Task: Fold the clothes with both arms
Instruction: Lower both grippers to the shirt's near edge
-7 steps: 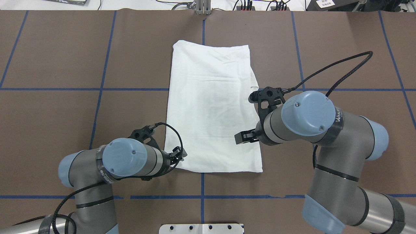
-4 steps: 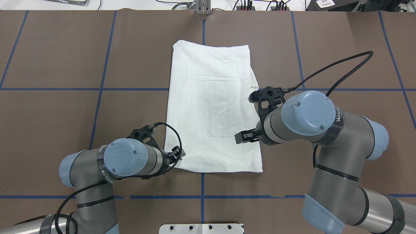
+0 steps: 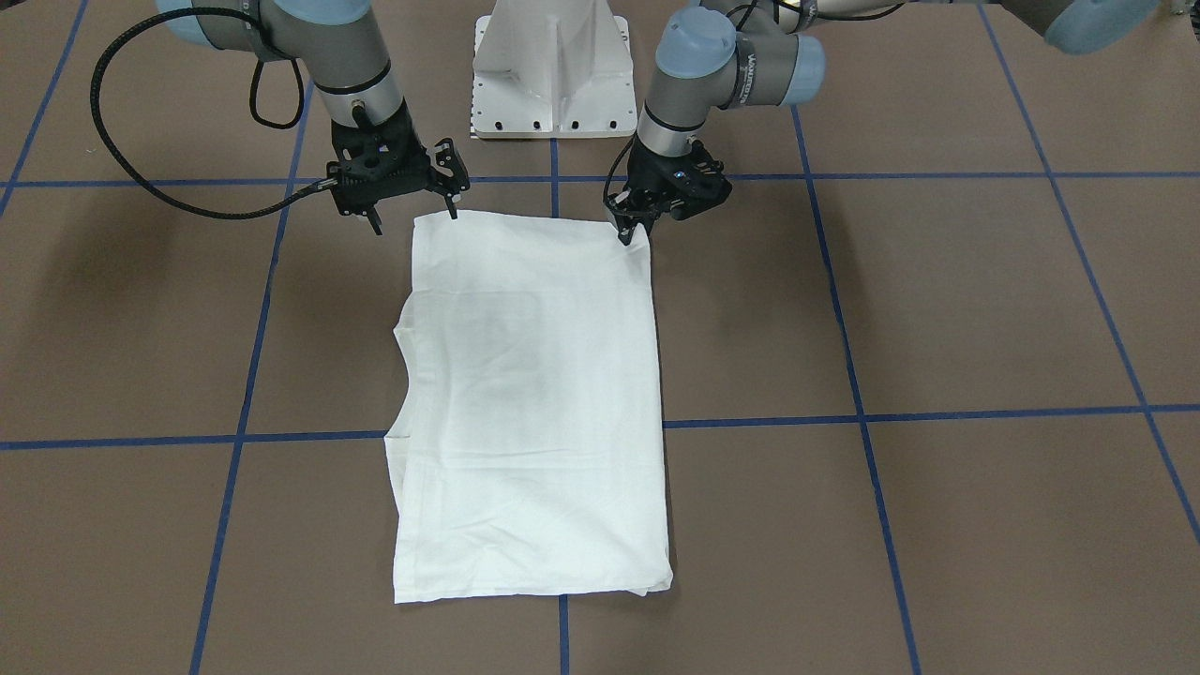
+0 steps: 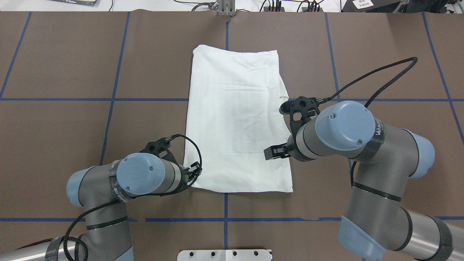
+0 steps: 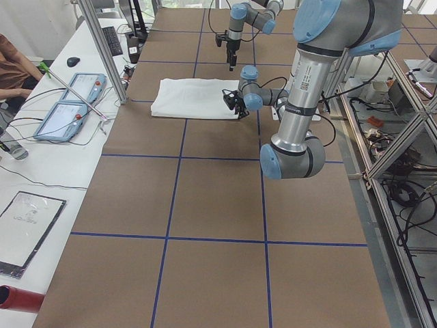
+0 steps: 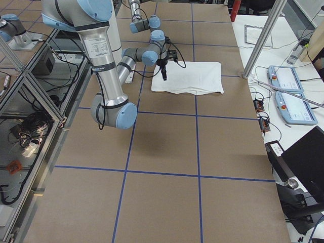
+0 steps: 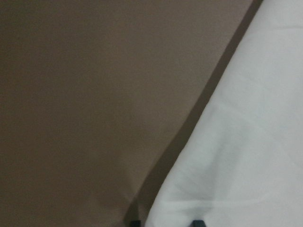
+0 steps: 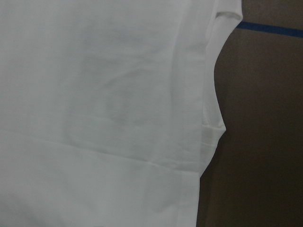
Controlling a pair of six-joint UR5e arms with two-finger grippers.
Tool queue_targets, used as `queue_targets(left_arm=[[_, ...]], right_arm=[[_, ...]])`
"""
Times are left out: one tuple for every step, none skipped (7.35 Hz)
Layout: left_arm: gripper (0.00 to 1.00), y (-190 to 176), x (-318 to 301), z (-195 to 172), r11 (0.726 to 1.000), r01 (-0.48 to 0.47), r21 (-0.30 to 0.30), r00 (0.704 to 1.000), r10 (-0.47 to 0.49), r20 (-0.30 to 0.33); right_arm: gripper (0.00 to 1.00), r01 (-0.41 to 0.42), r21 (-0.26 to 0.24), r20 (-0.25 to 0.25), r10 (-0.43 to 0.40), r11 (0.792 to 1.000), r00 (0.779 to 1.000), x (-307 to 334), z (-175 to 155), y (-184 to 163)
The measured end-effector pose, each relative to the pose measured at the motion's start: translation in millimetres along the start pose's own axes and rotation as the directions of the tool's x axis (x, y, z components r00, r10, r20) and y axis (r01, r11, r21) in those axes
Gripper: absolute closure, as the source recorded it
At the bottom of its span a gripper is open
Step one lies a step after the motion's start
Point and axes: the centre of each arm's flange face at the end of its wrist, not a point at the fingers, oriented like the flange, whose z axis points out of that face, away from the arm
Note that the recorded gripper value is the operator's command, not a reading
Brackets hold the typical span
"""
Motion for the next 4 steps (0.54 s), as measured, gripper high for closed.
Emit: queue_targets(left_arm=[[1.0,-1.0,0.8,-1.0,1.0,0.001,0.001,1.0,-0.001,-0.002],[1.0,-3.4,2.3,-2.9,1.0,0.003,0.003,1.0,-0.003,-0.006],[1.0,-7.4,6.6,-8.1,1.0,0.008,0.006,1.0,-0.008,-0.017],[1.0,-10.8,13.9,-17.3,1.0,0.012,0.005,0.999,-0.012,-0.037]], right_arm=[[0.0,0.0,-0.002,-0.002,0.0,1.0,1.0,1.0,1.1,0.6],[0.0,-0.001,-0.004,-0.005,0.001,1.0,1.0,2.2,2.2,1.3],[0.0,-0.001,-0.005,-0.007,0.001,1.0,1.0,3.1,2.9,1.7],[0.0,-0.004,-0.005,-0.008,0.004,1.0,1.0,3.6,3.2,1.9]])
